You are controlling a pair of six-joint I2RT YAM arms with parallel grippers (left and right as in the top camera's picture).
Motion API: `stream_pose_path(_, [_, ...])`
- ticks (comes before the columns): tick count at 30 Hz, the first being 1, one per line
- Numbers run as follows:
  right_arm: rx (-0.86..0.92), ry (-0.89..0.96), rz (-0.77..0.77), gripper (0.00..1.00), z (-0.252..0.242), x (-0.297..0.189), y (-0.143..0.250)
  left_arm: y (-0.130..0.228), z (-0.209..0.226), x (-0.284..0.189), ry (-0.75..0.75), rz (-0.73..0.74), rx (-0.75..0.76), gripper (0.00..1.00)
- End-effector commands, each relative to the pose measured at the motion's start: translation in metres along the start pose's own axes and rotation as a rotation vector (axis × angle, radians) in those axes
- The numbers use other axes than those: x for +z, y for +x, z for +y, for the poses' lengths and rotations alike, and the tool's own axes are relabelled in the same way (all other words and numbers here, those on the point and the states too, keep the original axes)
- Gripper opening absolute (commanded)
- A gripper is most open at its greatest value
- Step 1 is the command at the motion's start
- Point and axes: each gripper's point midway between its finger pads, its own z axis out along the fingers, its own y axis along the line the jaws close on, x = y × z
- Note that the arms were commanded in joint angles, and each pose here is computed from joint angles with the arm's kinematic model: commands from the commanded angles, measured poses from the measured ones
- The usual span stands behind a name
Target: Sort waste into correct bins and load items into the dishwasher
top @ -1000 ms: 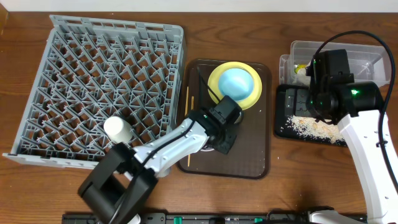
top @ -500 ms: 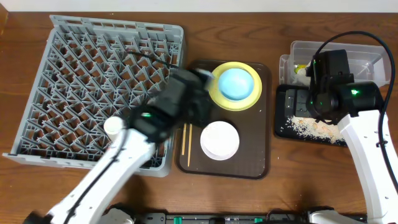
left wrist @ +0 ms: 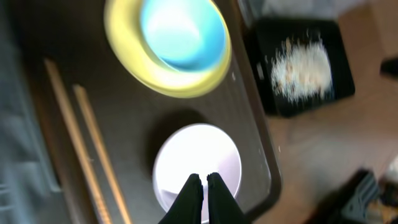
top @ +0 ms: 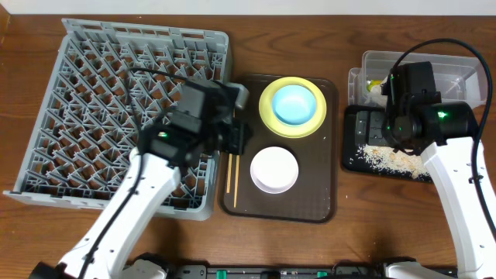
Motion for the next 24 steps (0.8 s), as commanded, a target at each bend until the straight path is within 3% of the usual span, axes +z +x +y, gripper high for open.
stream_pose_path(1, [0.010,0.017,0.000,0.94,-0.005,-0.001,0.000,0.018,-0.013,0.023,-0.038,0.072,0.066,0.06])
stream_pose_path(12, [0.012,0.127,0.031,0.94,-0.028,-0.002,0.009,0.088,-0.047,0.107,-0.162,0.260,0.310,0.07])
stream_pose_path(16, [0.013,0.128,0.033,0.94,-0.028,-0.002,0.009,0.107,-0.055,0.133,-0.148,0.301,0.352,0.28])
stream_pose_path(19, [0.013,0.127,0.033,0.95,-0.028,-0.002,0.009,0.118,-0.053,0.147,-0.155,0.331,0.362,0.30])
stream_pose_path(21, [0.013,0.127,0.033,0.95,-0.028,-0.002,0.009,0.122,-0.044,0.154,-0.186,0.343,0.363,0.36])
stream_pose_path(24, [0.013,0.127,0.033,0.95,-0.028,-0.002,0.009,0.123,-0.031,0.159,-0.248,0.346,0.371,0.36])
